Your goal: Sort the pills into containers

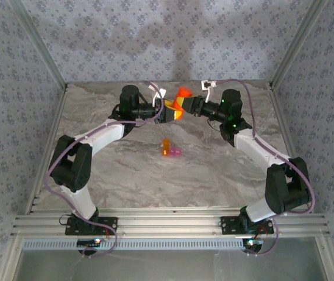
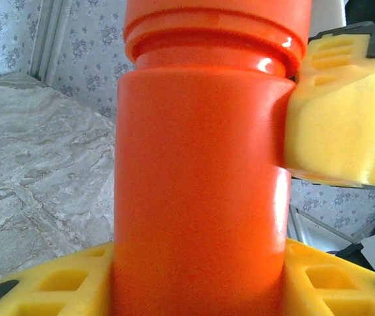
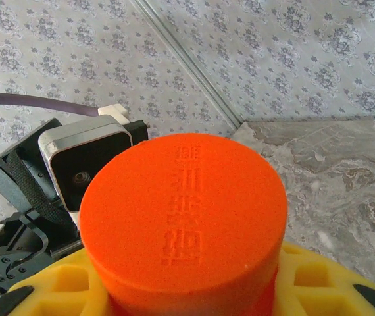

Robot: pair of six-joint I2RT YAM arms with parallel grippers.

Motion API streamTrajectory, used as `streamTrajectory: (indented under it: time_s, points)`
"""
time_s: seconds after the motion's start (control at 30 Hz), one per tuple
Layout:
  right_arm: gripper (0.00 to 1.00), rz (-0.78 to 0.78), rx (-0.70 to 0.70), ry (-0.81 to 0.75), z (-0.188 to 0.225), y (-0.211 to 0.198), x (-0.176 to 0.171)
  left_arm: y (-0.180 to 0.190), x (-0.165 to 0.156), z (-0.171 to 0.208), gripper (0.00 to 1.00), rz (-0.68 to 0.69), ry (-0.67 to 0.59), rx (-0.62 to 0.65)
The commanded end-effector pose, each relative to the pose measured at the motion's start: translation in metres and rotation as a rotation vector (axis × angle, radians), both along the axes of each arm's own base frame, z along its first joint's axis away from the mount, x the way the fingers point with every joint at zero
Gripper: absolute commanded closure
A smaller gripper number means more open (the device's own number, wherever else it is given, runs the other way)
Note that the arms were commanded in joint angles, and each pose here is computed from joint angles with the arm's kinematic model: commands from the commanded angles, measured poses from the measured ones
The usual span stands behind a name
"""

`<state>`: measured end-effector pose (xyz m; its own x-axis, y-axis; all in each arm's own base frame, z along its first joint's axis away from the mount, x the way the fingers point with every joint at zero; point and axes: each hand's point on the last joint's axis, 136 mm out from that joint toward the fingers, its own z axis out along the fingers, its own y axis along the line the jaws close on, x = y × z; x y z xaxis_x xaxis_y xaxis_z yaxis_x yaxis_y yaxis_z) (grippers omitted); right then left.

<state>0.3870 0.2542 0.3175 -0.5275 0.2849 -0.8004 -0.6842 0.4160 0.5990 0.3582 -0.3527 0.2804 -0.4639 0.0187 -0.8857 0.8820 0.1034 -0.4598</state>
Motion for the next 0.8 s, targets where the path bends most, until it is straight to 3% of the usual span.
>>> streamTrajectory:
  time_s: [0.0, 0.17, 0.43, 0.57, 0.77]
  points:
    - [0.81, 0.039, 0.034, -0.023, 0.0188, 0.0102, -0.0051, -0.0036, -0.0137, 0.0354, 0.86, -0.047, -0.115, -0.046]
    - [0.82, 0.042, 0.037, -0.026, 0.0198, 0.0128, -0.0065, -0.0031, -0.0128, 0.0369, 0.65, -0.038, -0.119, -0.048]
    - [0.82, 0.041, 0.038, -0.023, 0.0196, 0.0139, -0.0064, -0.003, -0.0151, 0.0369, 0.48, -0.042, -0.118, -0.048]
    - [0.83, 0.042, 0.036, -0.026, 0.0202, 0.015, -0.0068, -0.0033, -0.0166, 0.0383, 0.4, -0.045, -0.119, -0.05]
    - [0.83, 0.041, 0.035, -0.025, 0.0199, 0.0158, -0.0074, -0.0036, -0.0186, 0.0382, 0.39, -0.052, -0.122, -0.046]
